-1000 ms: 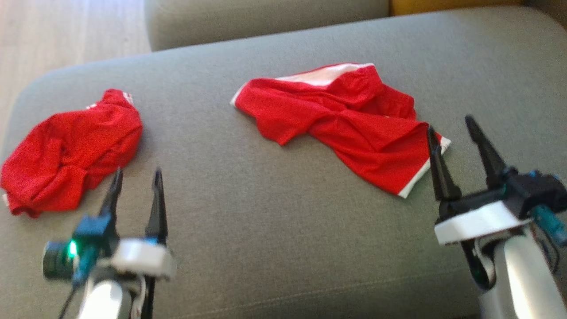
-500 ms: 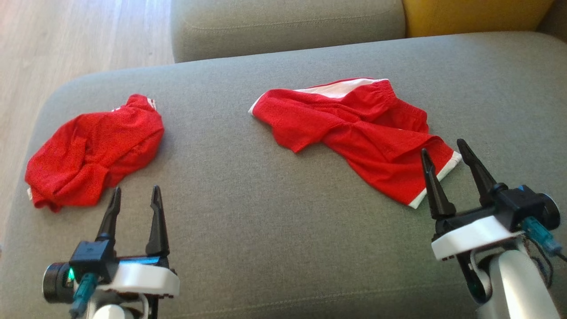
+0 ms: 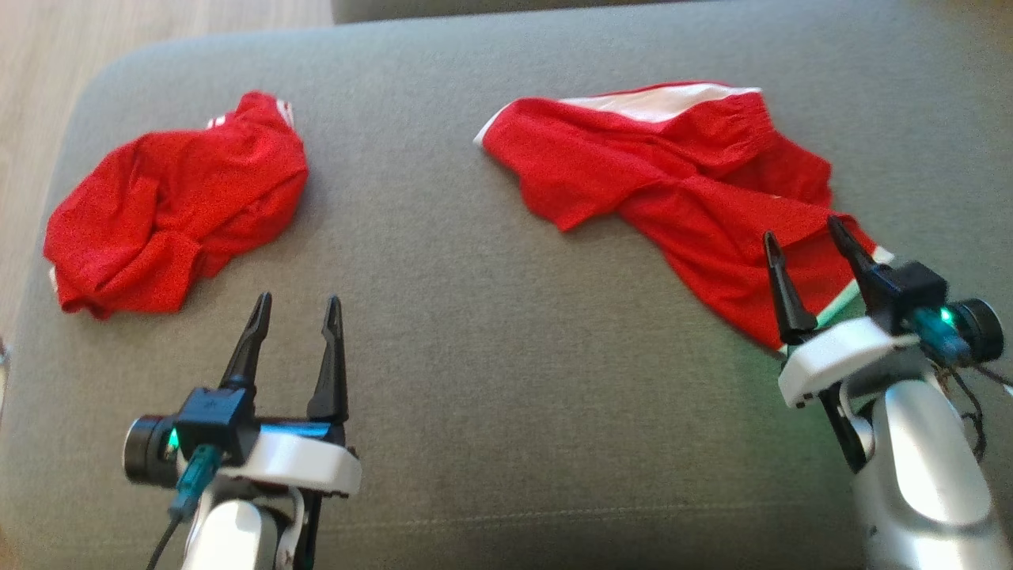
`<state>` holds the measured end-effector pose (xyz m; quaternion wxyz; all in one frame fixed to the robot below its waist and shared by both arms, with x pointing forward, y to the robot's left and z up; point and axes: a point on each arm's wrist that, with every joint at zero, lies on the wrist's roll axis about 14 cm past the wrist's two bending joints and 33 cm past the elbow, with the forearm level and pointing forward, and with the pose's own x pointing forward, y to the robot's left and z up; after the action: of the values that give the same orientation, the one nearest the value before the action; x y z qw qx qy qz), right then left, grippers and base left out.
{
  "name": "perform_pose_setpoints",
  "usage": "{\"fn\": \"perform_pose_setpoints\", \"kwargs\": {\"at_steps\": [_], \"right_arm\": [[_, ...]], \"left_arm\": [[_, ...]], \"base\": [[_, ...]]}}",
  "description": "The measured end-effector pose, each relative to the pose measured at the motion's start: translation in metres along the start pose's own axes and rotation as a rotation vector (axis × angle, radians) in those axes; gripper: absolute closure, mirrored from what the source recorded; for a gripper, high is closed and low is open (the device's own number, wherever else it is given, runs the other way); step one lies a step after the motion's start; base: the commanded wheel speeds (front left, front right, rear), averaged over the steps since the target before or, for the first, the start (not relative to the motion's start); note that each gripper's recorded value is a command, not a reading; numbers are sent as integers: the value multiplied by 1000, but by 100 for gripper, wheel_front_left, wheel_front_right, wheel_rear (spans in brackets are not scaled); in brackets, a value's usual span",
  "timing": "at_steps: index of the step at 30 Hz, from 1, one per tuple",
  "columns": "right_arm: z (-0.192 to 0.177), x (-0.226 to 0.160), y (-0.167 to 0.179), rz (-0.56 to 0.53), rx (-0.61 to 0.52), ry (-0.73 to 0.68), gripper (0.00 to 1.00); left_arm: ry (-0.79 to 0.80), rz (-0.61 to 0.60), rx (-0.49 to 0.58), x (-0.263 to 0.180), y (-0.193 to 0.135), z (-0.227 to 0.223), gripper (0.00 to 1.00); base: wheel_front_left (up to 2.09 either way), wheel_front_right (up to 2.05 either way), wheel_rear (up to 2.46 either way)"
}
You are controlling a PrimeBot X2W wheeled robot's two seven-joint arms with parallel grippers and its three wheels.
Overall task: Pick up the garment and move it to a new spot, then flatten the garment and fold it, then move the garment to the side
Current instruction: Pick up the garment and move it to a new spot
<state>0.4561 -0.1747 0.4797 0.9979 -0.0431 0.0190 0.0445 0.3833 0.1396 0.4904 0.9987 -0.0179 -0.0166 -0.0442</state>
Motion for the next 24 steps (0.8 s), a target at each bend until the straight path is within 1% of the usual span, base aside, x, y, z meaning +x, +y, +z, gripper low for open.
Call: {"fn": "perform_pose_setpoints", "kwargs": {"at_steps": [4,8,13,14,15,16,22,24], "right_arm": [[-33,18,10,32,-41,135,0],[-49,30,15,47,-55,193,0],[-67,34,11,37,-76,256,0],[-71,33,10,34,-74,275,7],[-73,33,11,34,-70,285,82],[-74,33,11,35,-68,291,100],[-59,37,13,39,-44,240,100],[-53,35,21,59,-20,228,100]], "left_arm": [[19,11,1,5,6,-7,0],[40,26,2,5,10,-14,0],[59,38,2,3,13,-20,0],[60,39,2,3,14,-20,0],[59,40,2,3,14,-20,0],[58,40,2,3,14,-19,0],[42,35,2,4,12,-14,0],[32,32,1,3,10,-10,0]], "base": [[0,0,0],[0,0,0],[0,0,0],[0,0,0],[0,0,0],[0,0,0],[0,0,0],[0,0,0]]}}
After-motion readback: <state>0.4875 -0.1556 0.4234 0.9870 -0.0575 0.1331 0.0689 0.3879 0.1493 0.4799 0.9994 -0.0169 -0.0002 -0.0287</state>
